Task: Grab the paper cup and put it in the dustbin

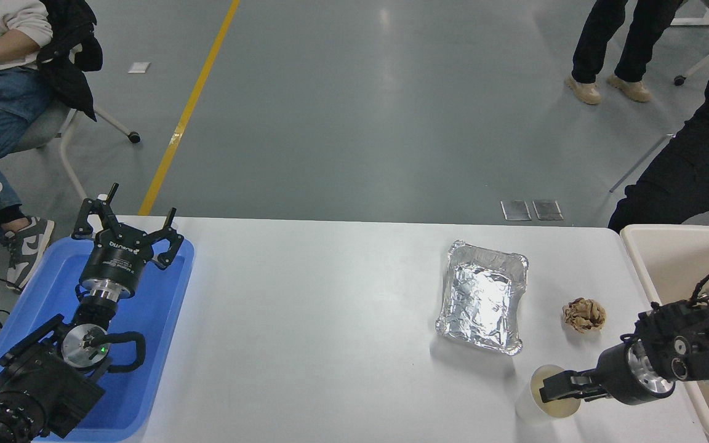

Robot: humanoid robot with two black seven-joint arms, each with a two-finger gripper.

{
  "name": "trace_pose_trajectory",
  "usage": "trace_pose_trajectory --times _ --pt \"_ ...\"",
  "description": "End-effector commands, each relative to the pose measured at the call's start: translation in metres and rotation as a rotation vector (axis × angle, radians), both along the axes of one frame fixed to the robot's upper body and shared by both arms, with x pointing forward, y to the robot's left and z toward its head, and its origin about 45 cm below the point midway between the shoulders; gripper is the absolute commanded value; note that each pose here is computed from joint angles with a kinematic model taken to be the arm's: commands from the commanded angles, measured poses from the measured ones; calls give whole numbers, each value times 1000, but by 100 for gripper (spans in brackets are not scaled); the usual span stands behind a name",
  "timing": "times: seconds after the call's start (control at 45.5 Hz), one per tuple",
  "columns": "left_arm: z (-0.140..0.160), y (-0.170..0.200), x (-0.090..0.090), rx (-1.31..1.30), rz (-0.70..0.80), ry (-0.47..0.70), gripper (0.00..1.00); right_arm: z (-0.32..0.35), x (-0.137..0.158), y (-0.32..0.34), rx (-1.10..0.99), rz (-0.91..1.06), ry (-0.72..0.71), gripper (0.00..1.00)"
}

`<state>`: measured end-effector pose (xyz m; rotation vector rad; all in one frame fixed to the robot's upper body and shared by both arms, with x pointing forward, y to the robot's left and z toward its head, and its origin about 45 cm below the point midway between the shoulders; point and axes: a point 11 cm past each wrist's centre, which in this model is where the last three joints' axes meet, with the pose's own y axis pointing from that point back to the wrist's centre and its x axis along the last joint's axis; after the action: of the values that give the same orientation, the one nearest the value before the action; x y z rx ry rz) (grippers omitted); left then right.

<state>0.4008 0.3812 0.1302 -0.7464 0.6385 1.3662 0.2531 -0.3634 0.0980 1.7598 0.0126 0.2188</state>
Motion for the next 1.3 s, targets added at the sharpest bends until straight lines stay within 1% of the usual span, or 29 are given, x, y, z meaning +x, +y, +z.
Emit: trace_pose_trajectory --times 0.0,0.198,0.33,0.549,0.681,0.791,1.099,1.275 --pt "0 0 0 0 0 1 100 3 3 -2 -8 33 -21 0" --pt "0 0 0 0 1 0 100 13 10 -3 -14 34 -25 0" --pt "0 0 0 -1 0 -1 100 36 19 -12 -26 14 -39 0" --pt "0 0 0 0 -1 0 100 116 57 -15 -17 -24 -92 0" --pt "0 0 0 0 -1 -1 100 176 72 -7 4 -24 -135 0" --pt "0 0 0 0 0 1 100 212 83 -4 -6 -17 -160 0" --pt "0 0 0 -1 0 -1 100 286 97 9 -10 7 -241 0" --pt "0 0 0 0 1 0 100 316 99 15 -7 17 -277 0"
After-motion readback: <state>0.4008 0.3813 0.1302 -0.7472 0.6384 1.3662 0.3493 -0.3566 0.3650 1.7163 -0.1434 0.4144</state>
